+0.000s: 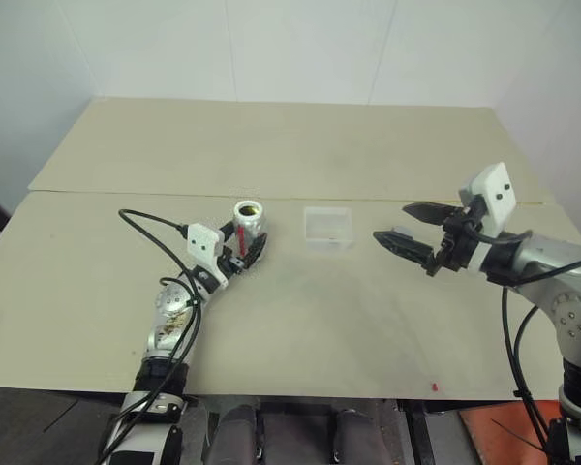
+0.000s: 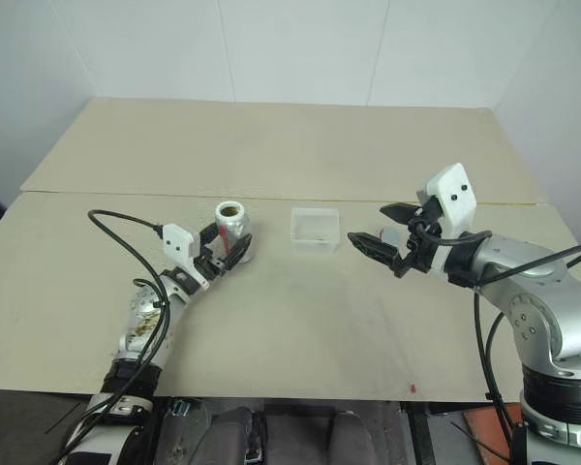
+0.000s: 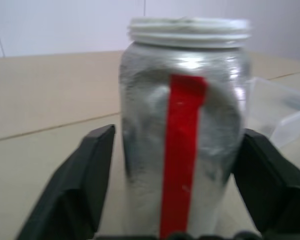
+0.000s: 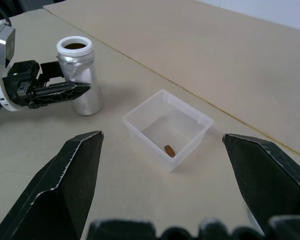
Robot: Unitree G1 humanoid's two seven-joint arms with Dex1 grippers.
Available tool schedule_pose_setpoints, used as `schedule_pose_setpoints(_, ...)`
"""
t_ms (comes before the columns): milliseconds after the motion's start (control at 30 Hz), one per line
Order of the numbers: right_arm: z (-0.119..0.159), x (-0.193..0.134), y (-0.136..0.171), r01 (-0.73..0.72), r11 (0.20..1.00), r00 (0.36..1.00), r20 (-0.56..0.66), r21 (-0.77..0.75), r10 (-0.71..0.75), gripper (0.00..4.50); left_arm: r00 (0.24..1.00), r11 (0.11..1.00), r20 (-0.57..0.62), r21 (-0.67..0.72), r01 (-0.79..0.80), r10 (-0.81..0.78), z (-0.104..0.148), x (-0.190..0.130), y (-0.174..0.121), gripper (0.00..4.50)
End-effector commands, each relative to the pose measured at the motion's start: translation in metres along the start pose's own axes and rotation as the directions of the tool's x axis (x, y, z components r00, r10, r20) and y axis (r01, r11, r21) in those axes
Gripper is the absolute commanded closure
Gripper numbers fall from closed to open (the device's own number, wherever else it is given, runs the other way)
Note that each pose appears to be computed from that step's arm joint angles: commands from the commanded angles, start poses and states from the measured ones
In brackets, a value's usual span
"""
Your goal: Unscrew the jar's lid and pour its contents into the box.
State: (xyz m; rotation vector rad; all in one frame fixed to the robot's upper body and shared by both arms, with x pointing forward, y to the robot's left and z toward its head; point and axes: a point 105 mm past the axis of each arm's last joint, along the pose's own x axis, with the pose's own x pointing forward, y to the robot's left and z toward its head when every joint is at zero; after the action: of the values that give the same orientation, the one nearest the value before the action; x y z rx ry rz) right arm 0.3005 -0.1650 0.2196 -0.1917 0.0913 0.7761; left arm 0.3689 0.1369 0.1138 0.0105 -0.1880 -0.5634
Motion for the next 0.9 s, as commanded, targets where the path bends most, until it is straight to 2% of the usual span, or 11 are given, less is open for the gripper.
schedule_pose_setpoints(33,0.012,-0.004,0.003,0.000,0.999,0.999,0.036,-0.042,0.002,0.00,1.000,0.999,0.011,0.040,0.018,-0.019,0.011,-0.004,-0.001,0.05)
schedule_pose_setpoints(233,0.010,-0.004,0.004,-0.002,0.999,0.999,0.036,-0.043,0.003,0.00,0.996,0.996,-0.060,0.058,0.067,-0.064,0.010,-0.025,-0.005,0.05)
schedule_pose_setpoints(400,0.005,-0.010,0.006,-0.003,0.999,1.000,0.012,-0.039,0.003,0.00,0.961,0.974,-0.192,0.062,0.216,-0.200,0.016,-0.071,-0.010,0.05)
schedule_pose_setpoints(467,0.000,-0.013,0.006,-0.008,0.999,1.000,-0.009,-0.042,0.008,0.00,0.927,0.950,-0.245,0.058,0.307,-0.284,0.026,-0.091,-0.012,0.05)
schedule_pose_setpoints(600,-0.008,-0.021,0.004,-0.024,0.998,0.998,-0.059,-0.051,0.021,0.00,0.845,0.877,-0.297,0.050,0.478,-0.444,0.059,-0.120,-0.013,0.05)
schedule_pose_setpoints(700,-0.013,-0.028,0.001,-0.043,0.997,0.995,-0.096,-0.064,0.037,0.00,0.813,0.838,-0.296,0.068,0.542,-0.501,0.087,-0.124,-0.002,0.05)
schedule_pose_setpoints(900,-0.016,-0.035,-0.001,-0.078,0.994,0.989,-0.130,-0.083,0.067,0.00,0.795,0.805,-0.291,0.115,0.581,-0.532,0.122,-0.120,0.018,0.05)
